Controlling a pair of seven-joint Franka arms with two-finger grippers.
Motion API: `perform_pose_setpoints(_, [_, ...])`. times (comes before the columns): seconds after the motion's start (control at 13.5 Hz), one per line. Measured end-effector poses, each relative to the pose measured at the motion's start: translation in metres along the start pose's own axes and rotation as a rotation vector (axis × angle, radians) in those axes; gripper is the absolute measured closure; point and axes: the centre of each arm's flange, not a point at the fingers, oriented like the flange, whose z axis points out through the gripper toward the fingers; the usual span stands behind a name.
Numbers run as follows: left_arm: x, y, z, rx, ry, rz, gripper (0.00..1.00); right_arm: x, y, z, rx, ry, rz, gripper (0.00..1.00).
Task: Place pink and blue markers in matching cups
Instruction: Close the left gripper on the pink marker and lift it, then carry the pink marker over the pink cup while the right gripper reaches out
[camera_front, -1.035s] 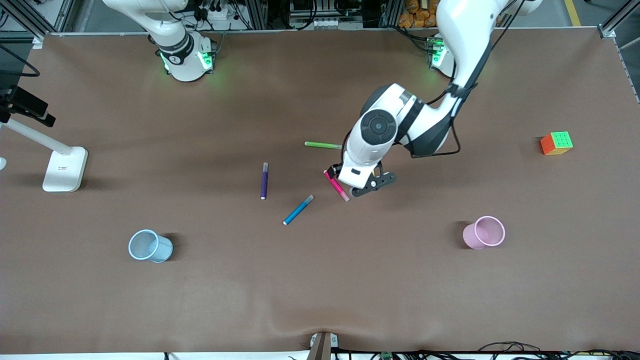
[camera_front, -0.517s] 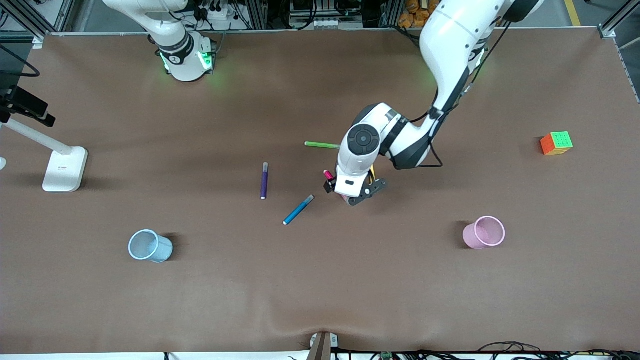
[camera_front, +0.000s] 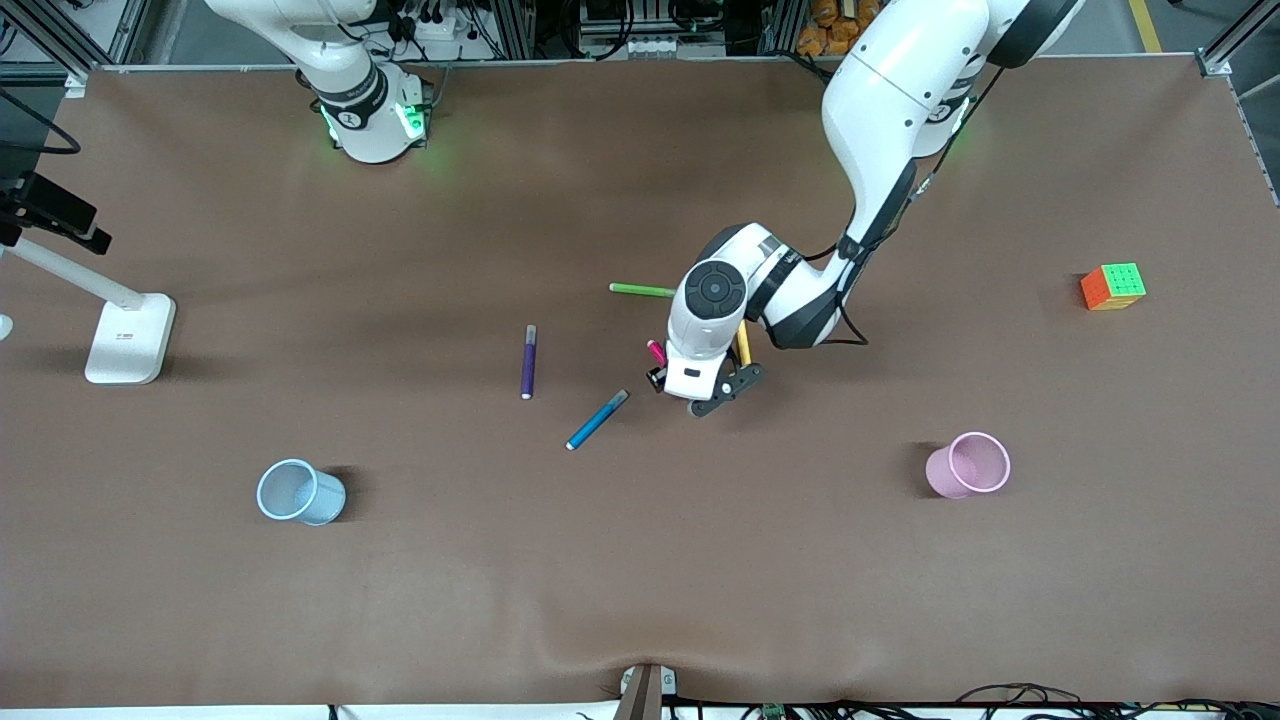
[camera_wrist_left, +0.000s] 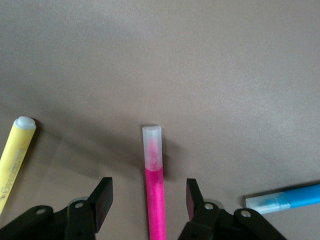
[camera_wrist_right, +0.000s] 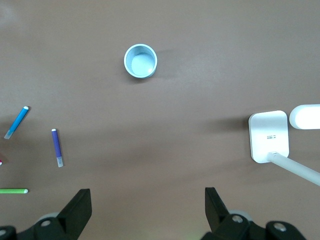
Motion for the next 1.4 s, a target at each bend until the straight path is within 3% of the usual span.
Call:
perform_pose_setpoints(0.74, [0.017, -0.004, 0.019, 0.000, -0.001, -0.025, 0.47, 0.001, 0.000, 0.001, 0.000, -0.003, -0.001, 0.00])
perform_pose_setpoints(0.96, [0.019, -0.001, 0.016, -0.009, 0.002, -0.027, 0.79, 0.004, -0.001, 0.006, -0.001, -0.009, -0.001, 0.00])
perform_pose_setpoints(1.03, [0.019, 0.000, 0.016, -0.011, 0.002, -0.027, 0.83, 0.009, -0.001, 0.014, -0.002, -0.019, 0.000, 0.00])
perform_pose_setpoints(1.4, [0.034, 0.005, -0.007, -0.030, 0.017, -0.041, 0.83, 0.031, -0.005, 0.051, -0.012, -0.073, -0.006, 0.00])
